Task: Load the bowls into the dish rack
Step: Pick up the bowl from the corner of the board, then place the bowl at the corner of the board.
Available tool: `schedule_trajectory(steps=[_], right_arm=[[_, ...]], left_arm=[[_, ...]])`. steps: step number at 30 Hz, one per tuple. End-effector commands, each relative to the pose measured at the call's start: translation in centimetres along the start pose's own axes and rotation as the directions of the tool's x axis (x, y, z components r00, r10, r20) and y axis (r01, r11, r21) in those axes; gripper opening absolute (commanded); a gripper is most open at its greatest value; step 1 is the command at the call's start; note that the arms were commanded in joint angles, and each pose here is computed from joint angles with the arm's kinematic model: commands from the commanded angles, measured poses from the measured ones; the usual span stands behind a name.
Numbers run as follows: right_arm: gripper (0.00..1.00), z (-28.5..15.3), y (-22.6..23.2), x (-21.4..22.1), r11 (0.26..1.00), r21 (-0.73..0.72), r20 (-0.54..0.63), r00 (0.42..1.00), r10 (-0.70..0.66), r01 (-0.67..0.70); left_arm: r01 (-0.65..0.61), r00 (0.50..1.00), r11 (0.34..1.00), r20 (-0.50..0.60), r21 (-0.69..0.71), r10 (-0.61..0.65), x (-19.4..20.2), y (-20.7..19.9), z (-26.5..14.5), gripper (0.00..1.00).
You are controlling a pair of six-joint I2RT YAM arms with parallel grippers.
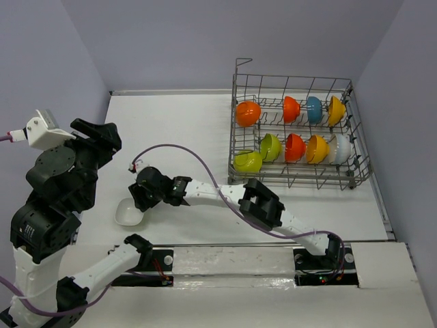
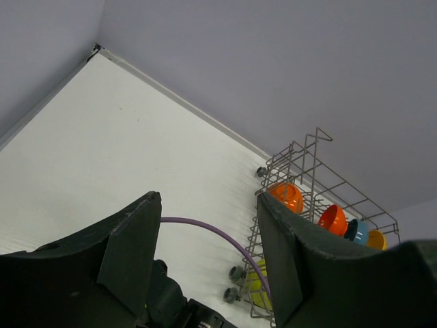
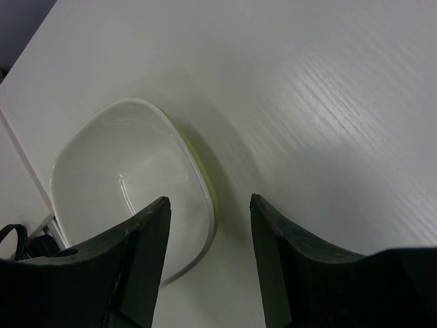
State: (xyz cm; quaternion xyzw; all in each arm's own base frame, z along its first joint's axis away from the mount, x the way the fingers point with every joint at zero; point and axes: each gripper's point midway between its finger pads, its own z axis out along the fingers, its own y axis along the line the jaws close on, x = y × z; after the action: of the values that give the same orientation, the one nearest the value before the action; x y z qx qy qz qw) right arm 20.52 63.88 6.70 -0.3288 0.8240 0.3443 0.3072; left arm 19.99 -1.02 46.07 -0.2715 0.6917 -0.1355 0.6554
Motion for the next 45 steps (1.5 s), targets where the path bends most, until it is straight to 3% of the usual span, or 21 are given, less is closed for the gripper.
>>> schedule_trajectory(steps=[1, 6, 11, 16, 21, 23, 30, 45], right_arm=[[0.53, 0.1, 2.2, -1.6, 0.999, -0.044, 0.051, 0.999, -0.002, 0.004], [0.42, 0.2, 1.9, -1.3, 0.999, -0.033, 0.048, 0.999, -0.003, 0.005], [0.22, 0.0, 1.6, -1.6, 1.000, -0.016, 0.057, 0.998, -0.005, 0.006], [0.09, -0.8, 0.2, -2.4, 0.998, 0.066, 0.089, 0.996, -0.020, 0.014], [0.08, -2.9, -3.4, -3.8, 0.962, 0.270, 0.135, 0.987, -0.083, 0.044], [0.08, -3.8, -6.9, -4.3, 0.929, 0.370, 0.141, 0.986, -0.084, 0.027], [0.07, -7.6, -13.9, -5.3, 0.866, 0.498, 0.148, 0.988, -0.039, -0.040], [0.11, -11.7, -18.5, -3.5, 0.803, 0.588, 0.135, 0.990, 0.026, -0.101]], left_arm=[[0.029, 0.999, 1.000, 0.036, 0.011, -0.029, -1.1, -0.2, -0.3, 0.67], [0.029, 0.999, 0.999, 0.033, 0.015, -0.029, -1.0, -0.3, -0.3, 0.67], [0.026, 0.999, 0.999, 0.026, 0.019, -0.027, -0.8, -0.3, -0.2, 0.67], [0.021, 1.000, 1.000, 0.013, 0.024, -0.021, -0.4, -0.5, 0.0, 0.67], [0.020, 1.000, 0.999, -0.003, 0.037, -0.019, 0.2, -0.8, 0.2, 0.67], [0.021, 1.000, 0.999, -0.003, 0.043, -0.021, 0.3, -0.9, 0.2, 0.67], [0.019, 1.000, 0.998, -0.014, 0.063, -0.018, 0.8, -1.2, 0.4, 0.67], [0.015, 1.000, 0.995, -0.025, 0.099, -0.013, 1.3, -1.7, 0.4, 0.67]])
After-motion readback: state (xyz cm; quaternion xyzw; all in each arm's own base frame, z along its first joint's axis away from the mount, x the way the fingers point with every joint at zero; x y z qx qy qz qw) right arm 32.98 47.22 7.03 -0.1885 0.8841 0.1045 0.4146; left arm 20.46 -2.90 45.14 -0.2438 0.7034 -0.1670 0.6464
